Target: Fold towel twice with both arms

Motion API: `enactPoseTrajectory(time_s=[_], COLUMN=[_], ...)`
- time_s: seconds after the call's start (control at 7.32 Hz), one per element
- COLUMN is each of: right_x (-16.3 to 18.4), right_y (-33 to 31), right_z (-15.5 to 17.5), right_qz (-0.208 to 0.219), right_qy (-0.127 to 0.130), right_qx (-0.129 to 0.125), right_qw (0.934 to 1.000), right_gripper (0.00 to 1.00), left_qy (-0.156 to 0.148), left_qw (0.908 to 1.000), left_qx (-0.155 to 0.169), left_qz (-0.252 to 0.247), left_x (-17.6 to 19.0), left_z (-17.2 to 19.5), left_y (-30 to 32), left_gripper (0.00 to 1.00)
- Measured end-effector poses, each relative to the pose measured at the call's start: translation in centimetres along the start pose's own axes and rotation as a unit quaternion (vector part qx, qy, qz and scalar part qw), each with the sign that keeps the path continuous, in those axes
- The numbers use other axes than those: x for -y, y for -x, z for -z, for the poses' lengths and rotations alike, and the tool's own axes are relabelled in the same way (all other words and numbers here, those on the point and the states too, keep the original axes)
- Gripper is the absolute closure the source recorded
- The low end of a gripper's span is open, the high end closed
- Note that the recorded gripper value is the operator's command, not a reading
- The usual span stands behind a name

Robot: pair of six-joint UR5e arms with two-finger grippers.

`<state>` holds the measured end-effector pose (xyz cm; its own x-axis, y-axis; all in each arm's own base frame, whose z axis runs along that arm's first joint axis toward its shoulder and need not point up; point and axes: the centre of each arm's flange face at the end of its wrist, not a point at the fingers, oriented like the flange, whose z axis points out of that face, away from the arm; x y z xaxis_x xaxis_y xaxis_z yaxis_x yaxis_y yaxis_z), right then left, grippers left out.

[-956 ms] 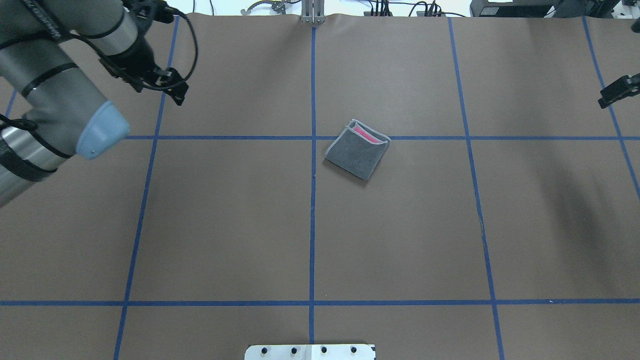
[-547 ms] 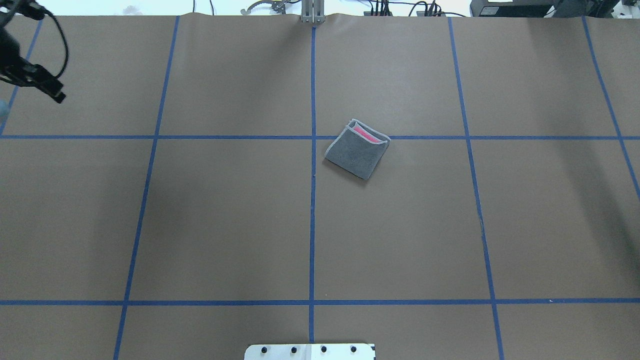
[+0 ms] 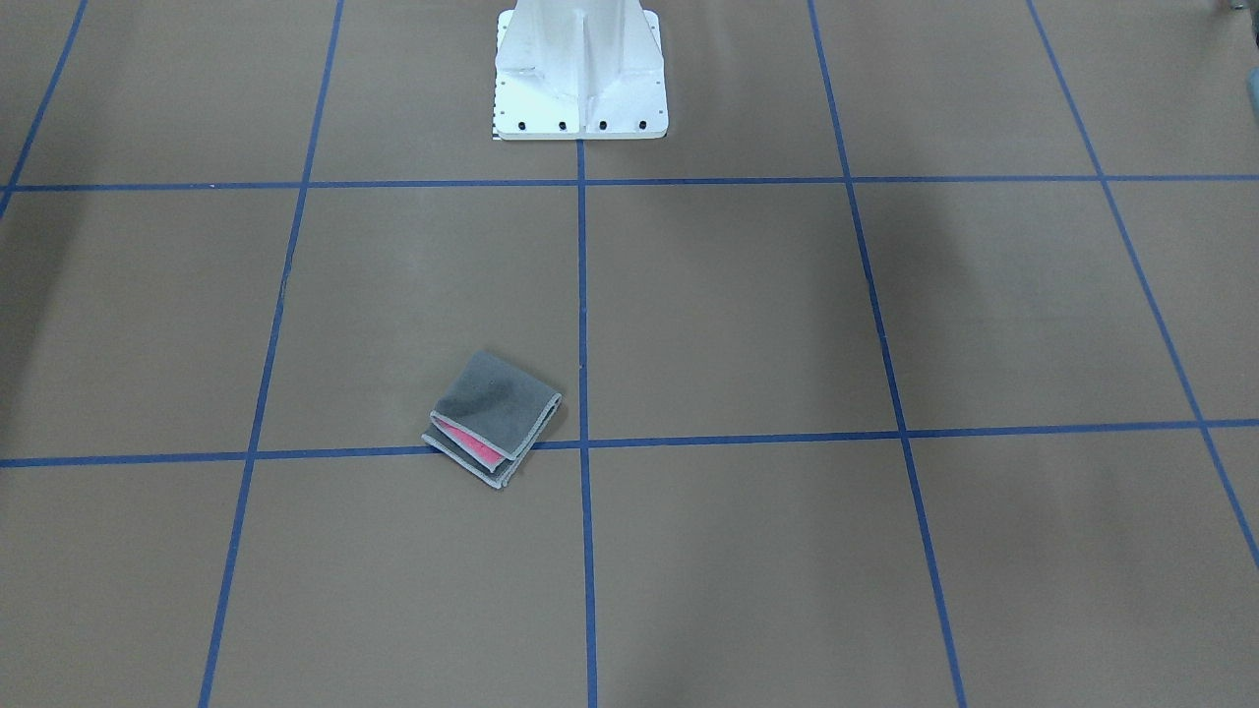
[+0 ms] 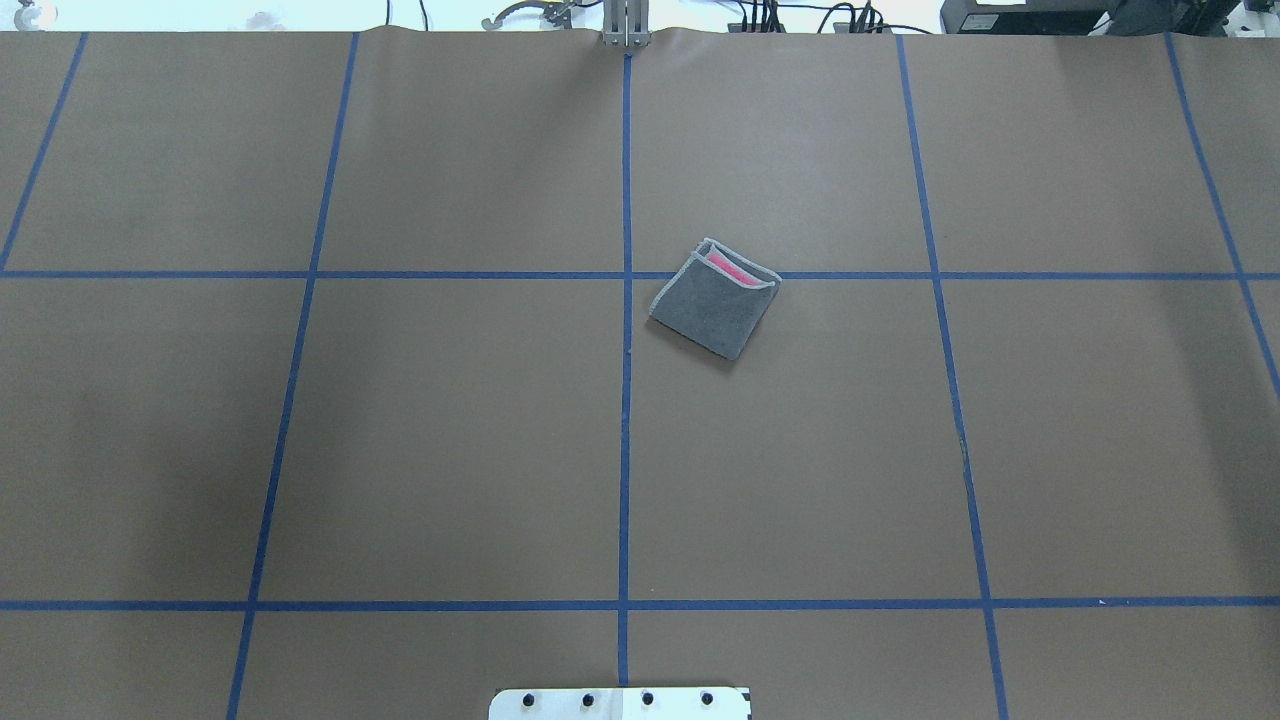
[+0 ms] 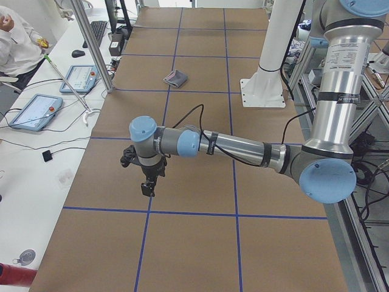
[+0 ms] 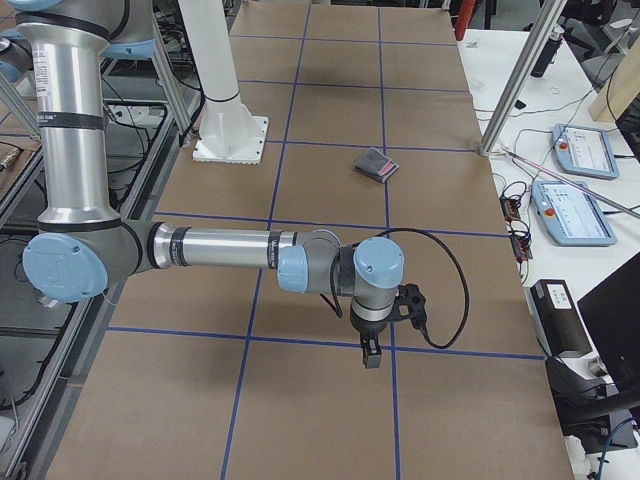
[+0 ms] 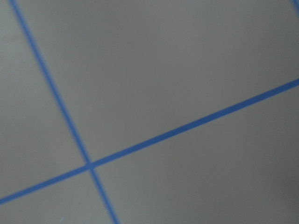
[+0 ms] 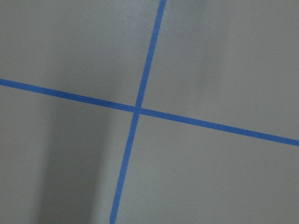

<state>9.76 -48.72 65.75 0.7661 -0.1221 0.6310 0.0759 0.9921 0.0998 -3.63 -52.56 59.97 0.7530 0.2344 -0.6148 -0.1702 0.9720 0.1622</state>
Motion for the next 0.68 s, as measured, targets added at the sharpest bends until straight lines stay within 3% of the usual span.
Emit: enactPoseTrajectory(time_s=[0.27,0.68], right_x=[0.0,1.1], right_y=[0.4,2.7], right_z=[0.3,-0.5], right_qz=[-0.019,-0.032], right_qy=[-0.002,0.005], right_qx=[0.001,0.001], right_qw=[0.9998,0.9995], right_gripper=[0.01,0.01], left_qy=[-0.009,-0.029], left_qw=[0.9983,0.9955], left_qx=[-0.025,-0.057], left_qz=[0.051,0.07], left_x=[-4.3,-7.3], left_z=[0.7,1.9], left_y=[4.0,4.2], left_gripper=[0.0,0.0])
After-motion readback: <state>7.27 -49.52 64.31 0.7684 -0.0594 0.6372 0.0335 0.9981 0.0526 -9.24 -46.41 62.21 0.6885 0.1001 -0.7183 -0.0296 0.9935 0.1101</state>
